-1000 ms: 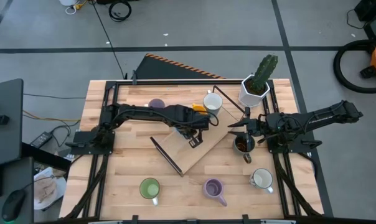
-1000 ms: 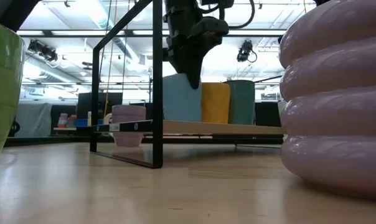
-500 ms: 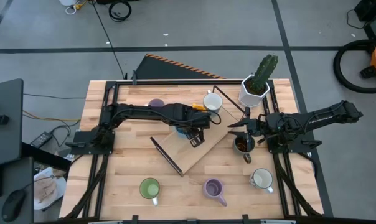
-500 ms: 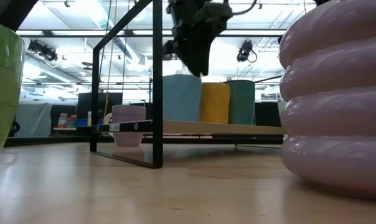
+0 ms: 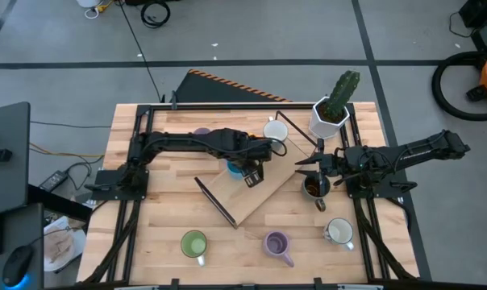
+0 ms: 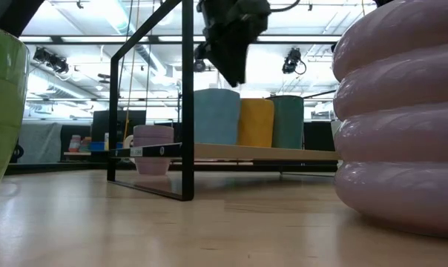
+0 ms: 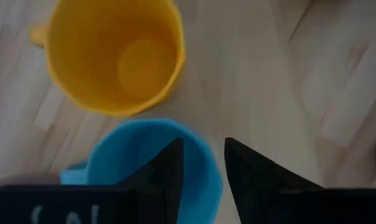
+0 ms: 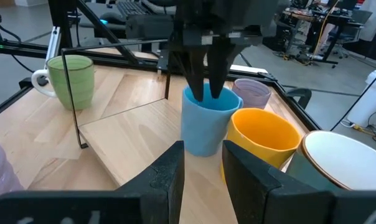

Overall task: Place coffee mugs
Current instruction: Put the top violet mug on the shelf beside

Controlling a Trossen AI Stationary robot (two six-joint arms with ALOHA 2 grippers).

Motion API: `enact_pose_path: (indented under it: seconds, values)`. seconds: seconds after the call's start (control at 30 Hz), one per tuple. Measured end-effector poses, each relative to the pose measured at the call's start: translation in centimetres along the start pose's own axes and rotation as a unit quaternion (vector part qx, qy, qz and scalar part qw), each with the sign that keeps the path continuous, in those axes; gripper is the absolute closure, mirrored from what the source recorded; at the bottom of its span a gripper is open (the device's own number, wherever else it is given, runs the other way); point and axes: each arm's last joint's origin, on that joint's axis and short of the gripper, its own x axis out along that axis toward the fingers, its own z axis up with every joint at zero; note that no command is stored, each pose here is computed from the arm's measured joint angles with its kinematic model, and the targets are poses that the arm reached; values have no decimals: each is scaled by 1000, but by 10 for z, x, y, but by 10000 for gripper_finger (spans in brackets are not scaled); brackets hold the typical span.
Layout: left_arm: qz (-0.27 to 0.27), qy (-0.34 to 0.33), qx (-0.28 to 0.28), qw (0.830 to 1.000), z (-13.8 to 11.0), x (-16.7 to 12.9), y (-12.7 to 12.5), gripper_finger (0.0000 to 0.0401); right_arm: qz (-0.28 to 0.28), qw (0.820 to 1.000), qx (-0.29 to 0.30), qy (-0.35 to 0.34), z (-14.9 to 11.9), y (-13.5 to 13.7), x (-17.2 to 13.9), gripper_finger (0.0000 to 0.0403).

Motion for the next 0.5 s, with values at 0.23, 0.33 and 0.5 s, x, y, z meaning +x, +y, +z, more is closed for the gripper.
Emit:
enact_pose_path:
  seconds: [0.23, 0.33, 0.5]
  values:
    - [10, 19, -11, 1000, 3, 6, 15, 278, 0, 1000, -1, 3, -1, 0, 1, 289]
    - [21, 16, -6, 1000, 5, 7, 22, 278, 0, 1000, 0, 2, 0, 0, 1, 289]
    - [46, 7, 24, 999, 8, 8, 27, 278, 0, 1000, -1, 2, 0, 0, 1, 289]
